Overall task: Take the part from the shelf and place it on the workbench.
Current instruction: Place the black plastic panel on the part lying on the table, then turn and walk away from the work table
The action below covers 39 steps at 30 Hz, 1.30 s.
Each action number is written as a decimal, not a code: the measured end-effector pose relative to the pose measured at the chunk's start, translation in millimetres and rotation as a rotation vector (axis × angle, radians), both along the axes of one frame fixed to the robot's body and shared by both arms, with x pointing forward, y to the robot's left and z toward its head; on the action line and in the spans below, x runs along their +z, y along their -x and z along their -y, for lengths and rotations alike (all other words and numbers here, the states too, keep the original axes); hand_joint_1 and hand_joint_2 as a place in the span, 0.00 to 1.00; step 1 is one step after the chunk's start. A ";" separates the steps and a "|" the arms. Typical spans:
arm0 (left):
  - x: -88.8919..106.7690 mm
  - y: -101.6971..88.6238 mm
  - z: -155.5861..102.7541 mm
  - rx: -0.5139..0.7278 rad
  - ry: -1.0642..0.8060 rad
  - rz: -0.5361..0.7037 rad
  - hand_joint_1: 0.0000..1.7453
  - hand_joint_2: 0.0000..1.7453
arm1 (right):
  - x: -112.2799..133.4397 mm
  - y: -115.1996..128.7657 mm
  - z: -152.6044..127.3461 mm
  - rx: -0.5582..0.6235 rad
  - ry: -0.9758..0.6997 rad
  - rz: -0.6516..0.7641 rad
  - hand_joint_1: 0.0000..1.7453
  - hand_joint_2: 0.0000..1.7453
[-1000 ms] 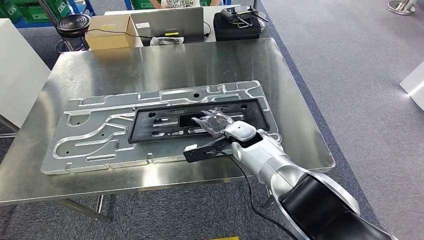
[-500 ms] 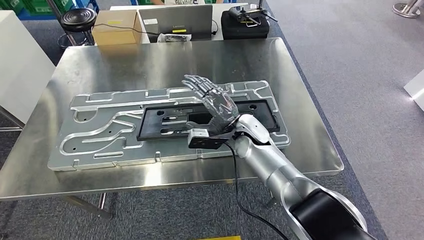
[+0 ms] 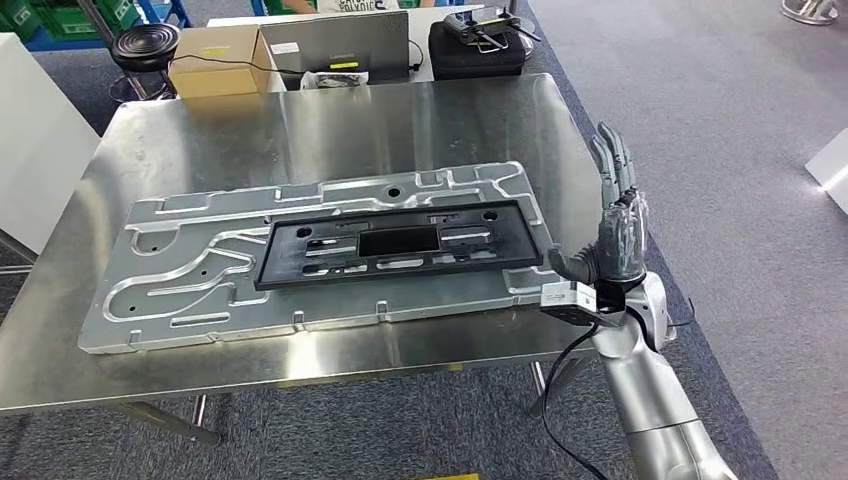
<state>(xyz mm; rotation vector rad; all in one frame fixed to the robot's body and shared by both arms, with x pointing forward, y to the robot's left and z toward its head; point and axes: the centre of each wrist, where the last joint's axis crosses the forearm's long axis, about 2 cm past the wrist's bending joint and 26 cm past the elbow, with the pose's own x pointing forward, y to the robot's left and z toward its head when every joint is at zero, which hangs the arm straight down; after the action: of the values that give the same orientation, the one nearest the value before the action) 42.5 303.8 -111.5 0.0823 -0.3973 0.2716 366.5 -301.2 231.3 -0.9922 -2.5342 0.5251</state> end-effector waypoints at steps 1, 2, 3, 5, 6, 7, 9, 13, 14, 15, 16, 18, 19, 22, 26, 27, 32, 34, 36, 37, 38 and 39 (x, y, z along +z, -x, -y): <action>0.2 -1.4 0.1 0.003 0.000 0.003 0.00 0.00 | 1.3 2.4 4.4 -0.020 0.003 0.015 0.00 0.00; 0.3 -2.3 0.2 0.008 0.001 0.007 0.00 0.00 | 0.8 6.6 10.5 -0.048 0.004 0.028 0.00 0.00; 0.3 -2.6 0.3 0.016 0.001 0.010 0.00 0.00 | -0.8 13.1 19.2 -0.085 0.001 0.043 0.00 0.00; 0.0 0.2 0.9 0.035 0.002 0.015 0.00 0.00 | -6.0 35.0 47.4 -0.174 -0.015 0.077 0.00 0.00; -0.3 2.5 1.4 0.046 0.003 0.018 0.00 0.00 | -7.7 50.7 65.8 -0.225 -0.030 0.099 0.00 0.00; -0.6 4.8 1.9 0.056 0.004 0.021 0.00 0.00 | -9.1 69.1 85.7 -0.276 -0.051 0.115 0.00 0.00; -1.0 9.5 2.9 0.073 0.005 0.026 0.00 0.00 | -14.1 110.8 119.5 -0.362 -0.087 0.114 0.00 0.00; -1.5 14.4 5.5 0.086 0.008 0.025 0.00 0.00 | -28.6 180.7 147.9 -0.489 -0.080 0.036 0.00 0.00; -1.5 13.7 6.5 0.086 0.009 0.027 0.00 0.00 | -30.4 190.4 149.4 -0.513 -0.073 0.029 0.00 0.00; -1.4 12.8 7.3 0.086 0.010 0.029 0.00 0.00 | -31.2 197.4 150.6 -0.533 -0.065 0.025 0.00 0.00; -1.3 11.9 8.2 0.085 0.012 0.031 0.00 0.00 | -32.0 202.8 151.4 -0.547 -0.056 0.017 0.00 0.00; -1.2 10.3 9.3 0.083 0.014 0.035 0.00 0.00 | -36.7 210.5 152.6 -0.562 -0.043 -0.028 0.00 0.00; -1.1 9.7 9.7 0.081 0.014 0.036 0.00 0.00 | -41.6 213.7 153.1 -0.568 -0.039 -0.068 0.00 0.00; -1.1 9.3 9.8 0.075 0.014 0.036 0.00 0.00 | -67.0 223.4 154.6 -0.604 -0.050 -0.220 0.00 0.00; -1.2 10.2 9.8 0.068 0.015 0.033 0.00 0.00 | -109.4 241.6 160.4 -0.697 -0.096 -0.413 0.00 0.00; -1.2 10.5 9.8 0.067 0.016 0.031 0.00 0.00 | -119.6 246.3 163.3 -0.720 -0.102 -0.463 0.00 0.00; -1.0 8.7 8.9 0.065 0.019 0.029 0.00 0.00 | -172.7 277.6 179.5 -0.849 -0.149 -0.718 0.00 0.00; -1.0 8.7 8.9 0.067 0.021 0.029 0.00 0.00 | -192.4 288.1 181.2 -0.897 -0.177 -0.793 0.00 0.00; -1.1 9.3 9.5 0.070 0.023 0.027 0.00 0.00 | -217.2 297.7 179.1 -0.947 -0.205 -0.888 0.00 0.00; -1.1 9.1 9.9 0.071 0.023 0.028 0.00 0.00 | -230.3 303.5 176.7 -0.973 -0.218 -0.946 0.00 0.00; -1.0 8.7 10.3 0.072 0.024 0.028 0.00 0.00 | -243.4 310.4 172.8 -1.002 -0.236 -1.014 0.00 0.00; -1.0 8.7 10.5 0.073 0.025 0.028 0.00 0.00 | -256.0 316.8 167.3 -1.029 -0.258 -1.086 0.00 0.00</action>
<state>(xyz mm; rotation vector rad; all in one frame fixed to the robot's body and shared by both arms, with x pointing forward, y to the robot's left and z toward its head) 33.8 293.3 -112.5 0.0685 -0.4197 0.3495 49.7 -468.5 -24.7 -1.2484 -0.9321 0.2618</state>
